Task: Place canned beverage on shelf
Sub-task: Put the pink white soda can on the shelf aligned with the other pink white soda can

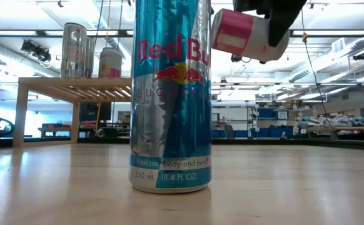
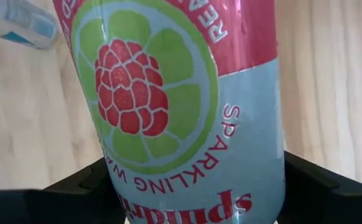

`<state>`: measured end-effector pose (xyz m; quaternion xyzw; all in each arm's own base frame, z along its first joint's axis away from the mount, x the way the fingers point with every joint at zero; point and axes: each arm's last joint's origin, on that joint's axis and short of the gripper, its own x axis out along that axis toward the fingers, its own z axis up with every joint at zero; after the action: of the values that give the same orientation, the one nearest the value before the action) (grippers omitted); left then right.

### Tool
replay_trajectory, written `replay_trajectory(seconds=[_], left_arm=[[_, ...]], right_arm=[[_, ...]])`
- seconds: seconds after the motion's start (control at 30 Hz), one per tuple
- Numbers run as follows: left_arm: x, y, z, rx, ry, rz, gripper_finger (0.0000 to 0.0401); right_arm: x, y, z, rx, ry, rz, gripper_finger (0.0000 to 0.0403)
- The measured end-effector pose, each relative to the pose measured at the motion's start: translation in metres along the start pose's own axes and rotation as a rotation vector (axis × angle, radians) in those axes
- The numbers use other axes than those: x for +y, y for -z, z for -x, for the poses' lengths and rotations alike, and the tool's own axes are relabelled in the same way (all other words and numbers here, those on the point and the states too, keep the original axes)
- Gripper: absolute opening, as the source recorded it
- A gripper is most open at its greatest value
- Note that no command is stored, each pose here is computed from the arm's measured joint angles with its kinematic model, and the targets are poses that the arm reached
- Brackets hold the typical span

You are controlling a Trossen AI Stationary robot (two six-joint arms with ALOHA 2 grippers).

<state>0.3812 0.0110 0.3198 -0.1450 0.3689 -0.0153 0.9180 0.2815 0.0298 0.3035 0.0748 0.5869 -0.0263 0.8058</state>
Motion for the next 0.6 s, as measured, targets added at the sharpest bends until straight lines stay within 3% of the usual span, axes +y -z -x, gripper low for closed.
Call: replay_trajectory(seconds=[0.2, 0.6], left_arm=[[-0.008, -0.01, 0.0, -0.103, 0.056, -0.045, 0.0389], [-0.007, -0.012, -0.017, -0.12, 0.143, -0.024, 0.0389]], right_arm=[[0.004, -0.001, 0.0, -0.015, -0.023, 0.011, 0.0303], [0.008, -0.004, -0.01, 0.022, -0.064, 0.029, 0.0302]])
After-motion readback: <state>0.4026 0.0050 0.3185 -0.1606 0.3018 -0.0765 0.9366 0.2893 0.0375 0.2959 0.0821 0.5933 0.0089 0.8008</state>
